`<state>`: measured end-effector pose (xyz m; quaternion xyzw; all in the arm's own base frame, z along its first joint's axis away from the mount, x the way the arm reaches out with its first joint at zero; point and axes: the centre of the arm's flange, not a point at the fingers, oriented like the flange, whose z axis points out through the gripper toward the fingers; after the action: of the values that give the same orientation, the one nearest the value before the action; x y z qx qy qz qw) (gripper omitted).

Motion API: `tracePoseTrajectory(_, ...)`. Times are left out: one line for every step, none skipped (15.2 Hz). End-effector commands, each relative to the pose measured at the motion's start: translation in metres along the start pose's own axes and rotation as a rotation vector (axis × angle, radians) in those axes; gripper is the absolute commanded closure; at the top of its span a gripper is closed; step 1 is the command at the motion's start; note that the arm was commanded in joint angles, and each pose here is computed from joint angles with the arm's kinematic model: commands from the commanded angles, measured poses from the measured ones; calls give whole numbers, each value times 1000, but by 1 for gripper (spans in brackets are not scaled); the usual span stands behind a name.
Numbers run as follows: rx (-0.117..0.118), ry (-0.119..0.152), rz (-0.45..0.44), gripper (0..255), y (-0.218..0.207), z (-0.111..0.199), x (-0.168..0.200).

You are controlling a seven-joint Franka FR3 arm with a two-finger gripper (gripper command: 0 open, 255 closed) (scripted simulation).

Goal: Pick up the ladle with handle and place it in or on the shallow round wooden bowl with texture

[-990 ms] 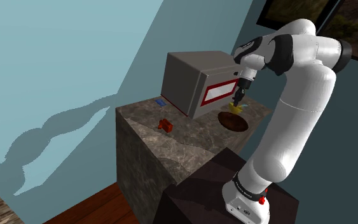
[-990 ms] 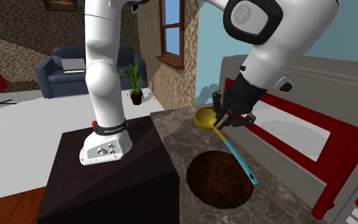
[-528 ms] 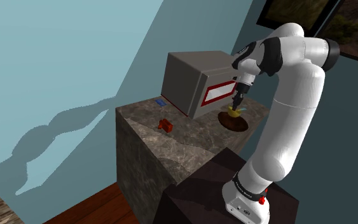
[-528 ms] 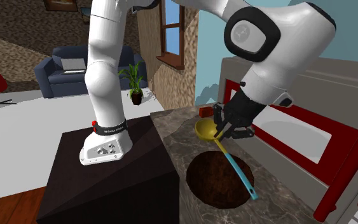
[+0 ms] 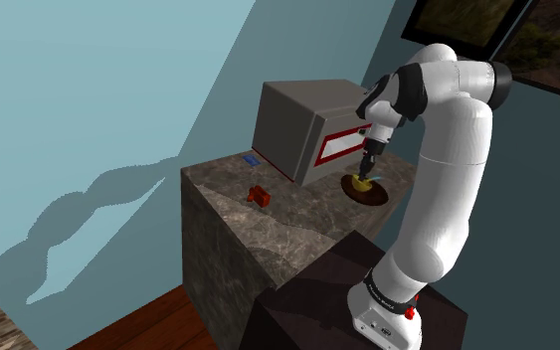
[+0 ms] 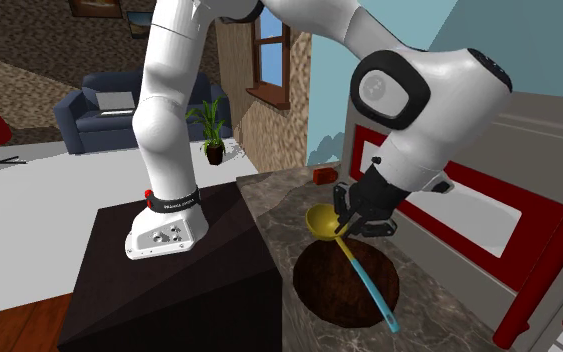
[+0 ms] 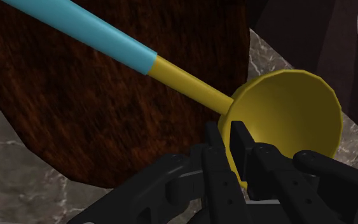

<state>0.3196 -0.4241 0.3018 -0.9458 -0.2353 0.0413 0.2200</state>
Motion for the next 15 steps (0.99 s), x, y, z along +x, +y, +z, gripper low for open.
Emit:
tracePoseTrajectory(2, -3, -1, 255, 5, 11, 1)
tracePoseTrajectory(2, -3, -1, 255, 7, 16, 1)
tracePoseTrajectory(2, -3, -1, 255, 10, 21, 1)
tracePoseTrajectory(2, -3, -1, 255, 10, 21, 1)
tracePoseTrajectory(2, -3, -1, 255, 10, 21, 1)
tracePoseTrajectory(2, -3, -1, 255, 10, 21, 1)
tracePoseTrajectory(2, -3, -1, 255, 10, 21, 1)
tracePoseTrajectory(2, -3, -1, 255, 10, 21, 1)
tracePoseTrajectory(2, -3, -1, 255, 10, 21, 1)
tracePoseTrajectory(2, -3, -1, 255, 10, 21, 1)
tracePoseTrajectory(2, -3, -1, 255, 10, 21, 1)
tracePoseTrajectory(2, -3, -2, 0, 9, 25, 0)
tracePoseTrajectory(2, -3, -2, 0, 7, 29, 1)
tracePoseTrajectory(1, -3, -2, 0, 10, 31, 1)
tracePoseTrajectory(2, -2, -2, 0, 9, 31, -3)
